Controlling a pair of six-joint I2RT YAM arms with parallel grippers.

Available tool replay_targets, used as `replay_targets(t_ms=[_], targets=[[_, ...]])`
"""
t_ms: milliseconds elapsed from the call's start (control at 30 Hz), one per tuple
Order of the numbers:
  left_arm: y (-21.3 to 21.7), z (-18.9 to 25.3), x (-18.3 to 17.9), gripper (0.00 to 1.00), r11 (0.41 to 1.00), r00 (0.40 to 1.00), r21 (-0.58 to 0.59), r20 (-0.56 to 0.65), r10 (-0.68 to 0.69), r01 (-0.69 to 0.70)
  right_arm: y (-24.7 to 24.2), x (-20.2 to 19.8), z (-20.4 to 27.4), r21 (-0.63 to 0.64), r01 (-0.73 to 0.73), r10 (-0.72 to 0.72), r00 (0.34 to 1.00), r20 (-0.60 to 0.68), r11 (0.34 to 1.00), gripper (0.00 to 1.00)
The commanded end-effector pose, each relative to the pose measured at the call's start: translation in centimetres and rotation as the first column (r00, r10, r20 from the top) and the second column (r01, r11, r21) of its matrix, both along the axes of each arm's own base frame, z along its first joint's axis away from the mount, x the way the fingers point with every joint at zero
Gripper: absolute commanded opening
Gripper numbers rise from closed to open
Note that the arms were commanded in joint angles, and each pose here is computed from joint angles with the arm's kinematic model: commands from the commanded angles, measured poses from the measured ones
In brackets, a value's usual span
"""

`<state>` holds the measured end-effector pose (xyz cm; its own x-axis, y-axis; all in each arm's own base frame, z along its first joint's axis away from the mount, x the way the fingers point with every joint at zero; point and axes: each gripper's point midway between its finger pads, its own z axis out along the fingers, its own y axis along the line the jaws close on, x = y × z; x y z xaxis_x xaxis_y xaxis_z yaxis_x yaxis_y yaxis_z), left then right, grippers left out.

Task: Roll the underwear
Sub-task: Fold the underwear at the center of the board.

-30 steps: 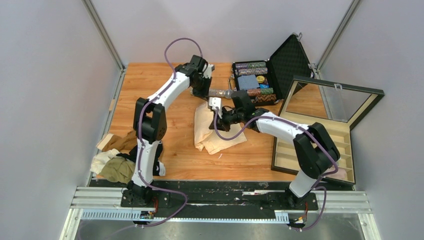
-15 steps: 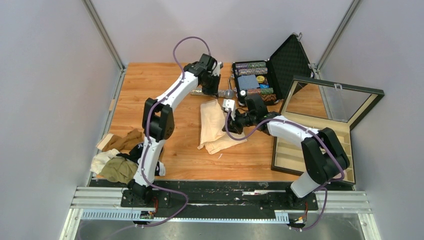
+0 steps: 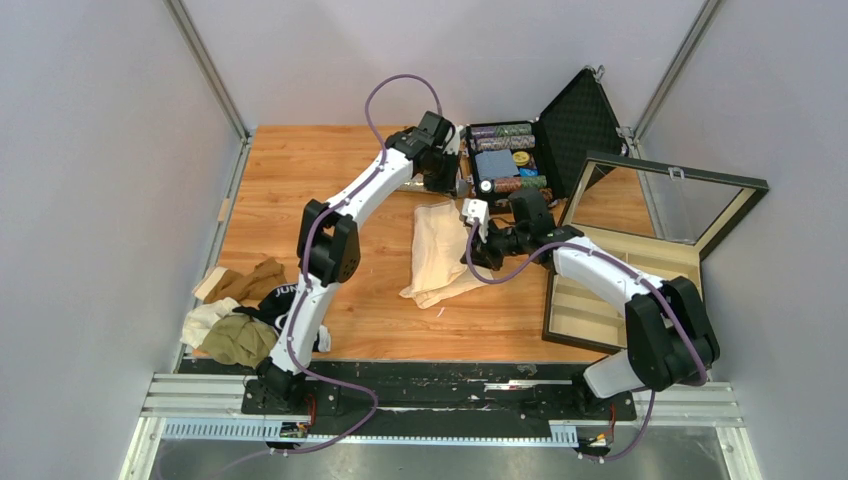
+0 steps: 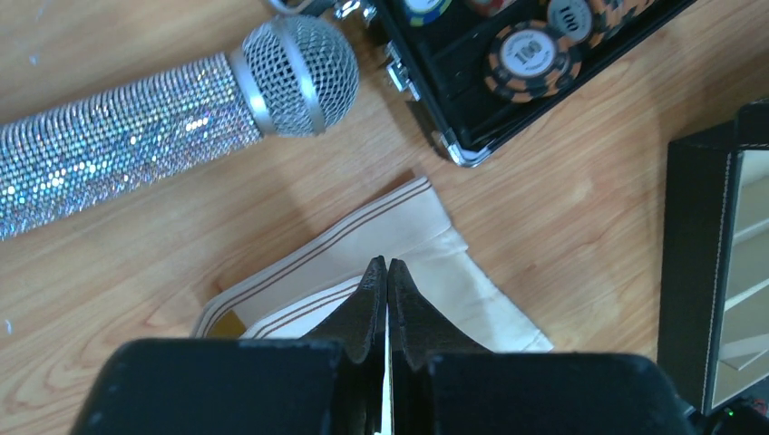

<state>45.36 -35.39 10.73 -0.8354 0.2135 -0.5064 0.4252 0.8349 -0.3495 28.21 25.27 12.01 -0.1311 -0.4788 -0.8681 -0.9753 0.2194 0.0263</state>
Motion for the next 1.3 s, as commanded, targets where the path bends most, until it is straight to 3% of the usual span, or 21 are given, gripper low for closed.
replay_targets(t_ms=[0, 667, 733, 800, 900, 1000, 1167, 1200, 1233, 1267], targets=[[-1.8, 0.8, 1.3, 0.0, 0.999, 0.998, -0.038, 0.059, 0.003, 0.0, -1.3, -1.0, -0.3, -0.016, -0.01, 0.01, 1.0, -0.004, 1.0, 0.0], [-4.3, -3.0, 1.5, 0.0, 1.0, 0.997, -0.002, 0.077, -0.009, 0.009, -4.3, -0.7, -4.4, -0.108, 0.083, -0.093, 0.991, -0.092, 0.991, 0.0], [-4.3, -2.6, 1.9, 0.0, 1.0, 0.996, -0.003, 0.094, -0.002, 0.002, -4.6, -0.4, -4.9, -0.124, 0.097, -0.11, 0.989, -0.1, 0.987, 0.05], [-4.3, -1.9, 2.3, 0.07, 1.0, 0.993, -0.002, 0.118, 0.003, -0.003, -5.0, -0.1, -5.5, -0.147, 0.119, -0.135, 0.985, -0.106, 0.982, 0.13], [-3.7, -0.1, 3.0, 0.32, 1.0, 0.986, 0.01, 0.168, 0.023, -0.025, -5.8, 0.9, -5.6, -0.176, 0.168, -0.188, 0.977, -0.103, 0.97, 0.22], [-2.9, 2.2, 3.4, 0.49, 0.999, 0.978, 0.0, 0.204, 0.032, -0.032, -6.6, 1.7, -4.3, -0.181, 0.215, -0.237, 0.965, -0.11, 0.96, 0.27], [0.3, 6.2, 2.6, 0.57, 0.999, 0.973, 0.006, 0.23, 0.036, -0.038, -7.1, 2.9, -1.1, -0.143, 0.288, -0.305, 0.945, -0.121, 0.947, 0.32], [1.5, 5.0, 2.0, 0.58, 0.999, 0.982, 0.022, 0.187, 0.031, -0.036, -6.9, 3.3, -0.7, -0.135, 0.308, -0.325, 0.937, -0.131, 0.942, 0.34], [2.3, 6.4, 1.3, 0.58, 1.0, 0.981, 0.013, 0.194, 0.023, -0.026, -6.8, 3.9, -0.5, -0.135, 0.329, -0.347, 0.927, -0.144, 0.934, 0.34], [3.7, 4.4, 0.2, 0.56, 1.0, 0.992, 0.03, 0.129, 0.006, -0.01, -6.7, 4.6, -0.4, -0.136, 0.353, -0.372, 0.914, -0.163, 0.926, 0.35]])
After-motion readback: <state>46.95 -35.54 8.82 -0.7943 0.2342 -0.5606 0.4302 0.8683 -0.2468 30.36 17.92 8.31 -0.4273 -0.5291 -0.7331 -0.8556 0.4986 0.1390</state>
